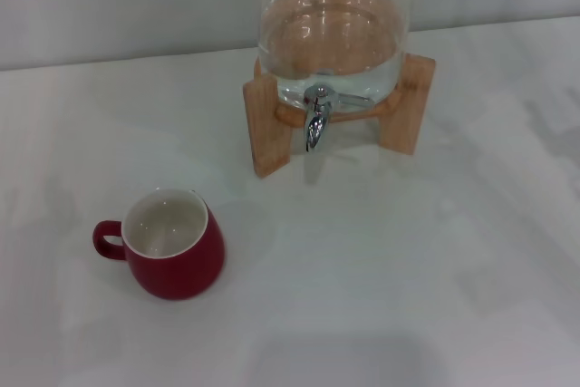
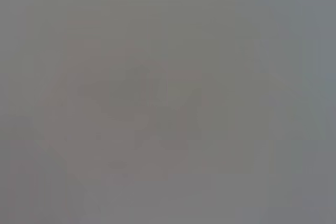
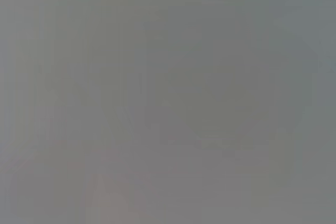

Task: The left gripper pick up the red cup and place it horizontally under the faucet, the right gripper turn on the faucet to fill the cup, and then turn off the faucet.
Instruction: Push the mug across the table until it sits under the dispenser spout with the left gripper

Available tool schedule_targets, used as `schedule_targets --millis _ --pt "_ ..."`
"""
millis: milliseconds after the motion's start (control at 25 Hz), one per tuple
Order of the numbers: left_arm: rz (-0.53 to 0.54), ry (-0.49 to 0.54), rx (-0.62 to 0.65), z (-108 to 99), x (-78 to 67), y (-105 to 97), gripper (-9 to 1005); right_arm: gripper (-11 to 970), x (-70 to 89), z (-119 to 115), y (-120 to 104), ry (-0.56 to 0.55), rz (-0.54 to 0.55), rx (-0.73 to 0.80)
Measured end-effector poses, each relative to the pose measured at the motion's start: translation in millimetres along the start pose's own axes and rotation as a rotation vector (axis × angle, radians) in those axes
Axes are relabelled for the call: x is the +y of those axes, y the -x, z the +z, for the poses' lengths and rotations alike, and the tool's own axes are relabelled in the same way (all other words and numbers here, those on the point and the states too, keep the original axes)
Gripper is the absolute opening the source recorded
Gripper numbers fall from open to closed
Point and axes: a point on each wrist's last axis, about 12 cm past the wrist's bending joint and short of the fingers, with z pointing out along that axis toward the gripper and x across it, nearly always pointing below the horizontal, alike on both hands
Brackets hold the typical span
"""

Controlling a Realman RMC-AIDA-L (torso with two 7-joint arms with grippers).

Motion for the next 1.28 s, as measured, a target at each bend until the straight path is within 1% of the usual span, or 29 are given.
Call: schedule_targets --millis 800,1000,1280 --pt "0.001 -0.013 0.005 -0.6 -1.7 -0.7 441 760 0.1 -0.5 -0.3 -0.002 0.007 0.002" --pt "-0.009 -0.021 0.009 -1.0 -2.8 -1.2 464 759 0.2 -0.5 -0.4 -0.001 0.006 0.002" --pt "-0.038 -0.03 0.015 -2.0 -3.0 -1.8 593 759 0.1 -0.5 -0.3 -0.002 0.006 0.001"
